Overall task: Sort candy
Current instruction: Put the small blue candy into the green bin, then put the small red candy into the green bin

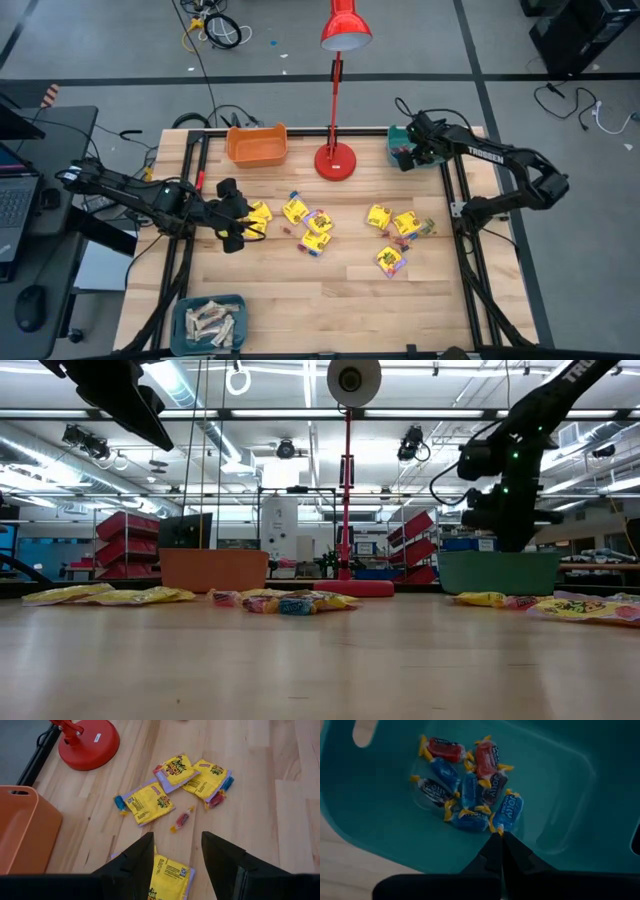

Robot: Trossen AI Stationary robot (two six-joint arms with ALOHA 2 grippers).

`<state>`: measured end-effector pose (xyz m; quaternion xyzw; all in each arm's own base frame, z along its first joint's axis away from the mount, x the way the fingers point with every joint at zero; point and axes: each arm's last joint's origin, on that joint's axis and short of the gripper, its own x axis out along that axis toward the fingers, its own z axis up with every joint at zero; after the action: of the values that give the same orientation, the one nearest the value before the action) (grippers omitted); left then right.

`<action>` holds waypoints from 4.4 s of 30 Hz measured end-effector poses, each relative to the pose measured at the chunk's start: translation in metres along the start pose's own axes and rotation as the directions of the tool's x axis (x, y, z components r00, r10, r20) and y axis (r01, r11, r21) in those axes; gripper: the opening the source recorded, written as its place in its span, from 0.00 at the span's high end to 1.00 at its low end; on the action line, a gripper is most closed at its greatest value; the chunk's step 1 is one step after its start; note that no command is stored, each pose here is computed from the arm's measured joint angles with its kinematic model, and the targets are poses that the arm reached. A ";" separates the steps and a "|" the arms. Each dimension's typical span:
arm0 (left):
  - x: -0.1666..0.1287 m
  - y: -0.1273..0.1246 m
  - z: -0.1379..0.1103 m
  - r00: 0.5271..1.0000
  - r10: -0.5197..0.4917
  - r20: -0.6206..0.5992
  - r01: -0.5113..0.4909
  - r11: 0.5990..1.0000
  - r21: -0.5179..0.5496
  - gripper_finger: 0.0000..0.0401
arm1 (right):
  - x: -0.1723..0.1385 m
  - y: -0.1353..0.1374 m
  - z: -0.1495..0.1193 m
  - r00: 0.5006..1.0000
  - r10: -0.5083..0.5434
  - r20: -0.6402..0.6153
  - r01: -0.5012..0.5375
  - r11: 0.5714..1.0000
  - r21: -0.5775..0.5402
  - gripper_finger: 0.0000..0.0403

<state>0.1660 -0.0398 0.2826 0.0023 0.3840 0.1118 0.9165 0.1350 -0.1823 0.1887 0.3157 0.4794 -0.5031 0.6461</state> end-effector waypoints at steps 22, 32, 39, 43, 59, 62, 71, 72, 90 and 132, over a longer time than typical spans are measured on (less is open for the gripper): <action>0.000 0.000 0.000 1.000 0.000 0.000 0.000 1.000 -0.003 0.58 | 0.001 0.000 0.004 0.999 -0.033 0.041 0.033 0.999 0.005 0.82; 0.000 0.000 0.000 1.000 0.000 0.000 0.000 1.000 -0.006 0.58 | -0.003 -0.002 0.004 0.996 -0.057 0.071 0.055 0.998 0.018 0.74; 0.000 0.000 0.000 1.000 0.000 0.000 0.000 1.000 -0.010 0.58 | -0.025 -0.002 0.012 0.988 -0.037 0.153 0.032 0.999 0.033 0.73; 0.000 0.000 0.000 1.000 0.000 0.000 0.000 1.000 -0.022 0.58 | -0.042 0.004 0.016 0.976 0.001 0.216 -0.004 1.000 0.012 0.73; 0.000 0.000 0.000 1.000 0.000 -0.001 0.000 1.000 -0.024 0.58 | -0.109 0.091 -0.021 0.807 0.426 0.409 -0.267 0.881 -0.391 0.73; 0.004 -0.002 0.002 1.000 0.000 0.003 0.000 1.000 0.003 0.58 | -0.121 0.109 -0.035 0.750 0.523 0.405 -0.297 0.814 -0.500 0.73; 0.038 -0.024 0.019 0.999 -0.012 0.050 0.004 0.987 0.159 0.58 | -0.148 0.143 -0.076 0.613 0.714 0.338 -0.374 0.639 -0.672 0.73; 0.044 -0.027 0.019 0.999 -0.008 0.043 0.000 0.984 0.176 0.58 | -0.149 0.144 -0.080 0.607 0.723 0.329 -0.383 0.629 -0.677 0.73; 0.128 -0.051 0.006 0.988 0.087 -0.130 -0.024 0.905 0.424 0.58 | -0.165 0.155 -0.118 0.575 0.760 0.304 -0.408 0.588 -0.699 0.73; 0.179 -0.025 -0.033 0.962 0.008 -0.272 0.114 0.896 0.429 0.85 | -0.169 0.157 -0.129 0.562 0.765 0.314 -0.410 0.587 -0.698 0.73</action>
<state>0.2692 -0.0301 0.1311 0.1839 0.5191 -0.0040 0.8347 0.2403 0.0378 0.2917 0.0909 0.2346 -0.1529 0.9557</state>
